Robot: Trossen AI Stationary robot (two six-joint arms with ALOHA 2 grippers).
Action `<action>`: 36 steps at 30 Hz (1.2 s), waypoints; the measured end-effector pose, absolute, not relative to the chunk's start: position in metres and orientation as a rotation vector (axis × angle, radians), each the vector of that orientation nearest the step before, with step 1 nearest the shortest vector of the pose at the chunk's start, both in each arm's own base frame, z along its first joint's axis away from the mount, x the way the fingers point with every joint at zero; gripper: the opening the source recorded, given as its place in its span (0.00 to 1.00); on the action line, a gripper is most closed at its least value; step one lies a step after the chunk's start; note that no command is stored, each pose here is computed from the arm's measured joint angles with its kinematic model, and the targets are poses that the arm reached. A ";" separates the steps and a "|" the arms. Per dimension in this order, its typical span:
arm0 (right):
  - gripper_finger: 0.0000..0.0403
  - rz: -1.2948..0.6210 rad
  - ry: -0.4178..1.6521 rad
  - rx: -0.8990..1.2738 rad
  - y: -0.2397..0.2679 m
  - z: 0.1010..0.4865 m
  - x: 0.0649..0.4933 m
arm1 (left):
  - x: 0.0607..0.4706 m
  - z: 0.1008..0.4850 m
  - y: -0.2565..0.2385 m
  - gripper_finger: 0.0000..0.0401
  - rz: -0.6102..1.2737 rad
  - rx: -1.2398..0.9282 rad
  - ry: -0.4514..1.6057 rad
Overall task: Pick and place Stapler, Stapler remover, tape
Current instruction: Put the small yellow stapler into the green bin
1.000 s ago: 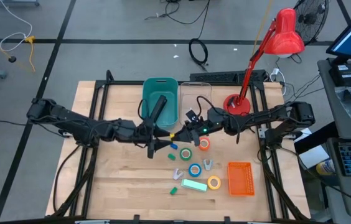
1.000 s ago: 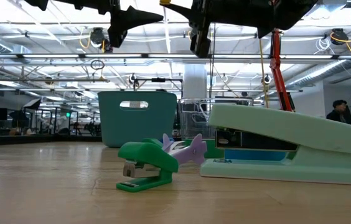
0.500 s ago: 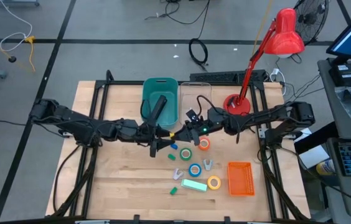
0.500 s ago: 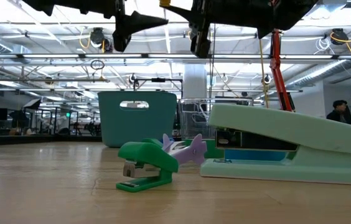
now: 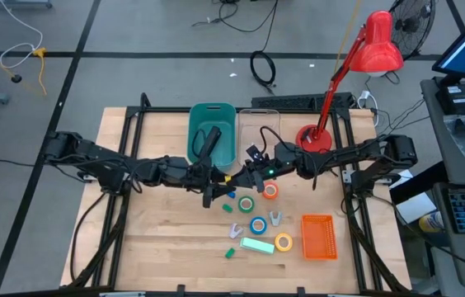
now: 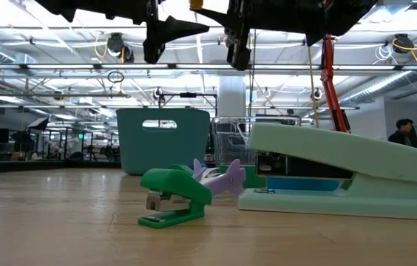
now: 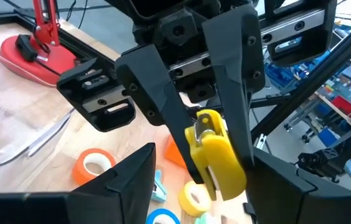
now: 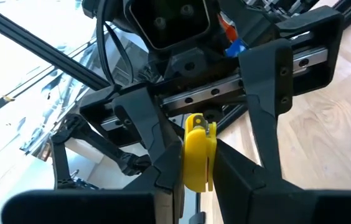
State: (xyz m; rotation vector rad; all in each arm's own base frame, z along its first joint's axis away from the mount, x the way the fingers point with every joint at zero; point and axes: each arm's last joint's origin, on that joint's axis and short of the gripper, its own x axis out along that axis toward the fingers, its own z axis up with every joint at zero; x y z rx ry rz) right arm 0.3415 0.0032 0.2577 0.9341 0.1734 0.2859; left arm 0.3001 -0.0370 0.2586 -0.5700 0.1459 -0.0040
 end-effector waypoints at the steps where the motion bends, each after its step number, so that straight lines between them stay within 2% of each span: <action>1: 0.15 0.287 0.173 0.934 0.003 0.258 0.342 | 0.300 0.259 -0.037 0.57 -0.004 -0.573 0.145; 9: 0.15 0.287 0.181 0.938 0.003 0.257 0.341 | 0.301 0.258 -0.037 0.55 -0.003 -0.582 0.147; 17: 0.15 0.283 0.181 0.942 0.003 0.257 0.342 | 0.301 0.258 -0.037 0.34 -0.007 -0.566 0.142; 21: 0.15 0.281 0.182 0.947 0.003 0.257 0.342 | 0.301 0.258 -0.037 0.27 0.002 -0.561 0.142; 36: 0.15 0.283 0.191 0.955 0.003 0.257 0.341 | 0.301 0.260 -0.037 0.27 -0.008 -0.553 0.119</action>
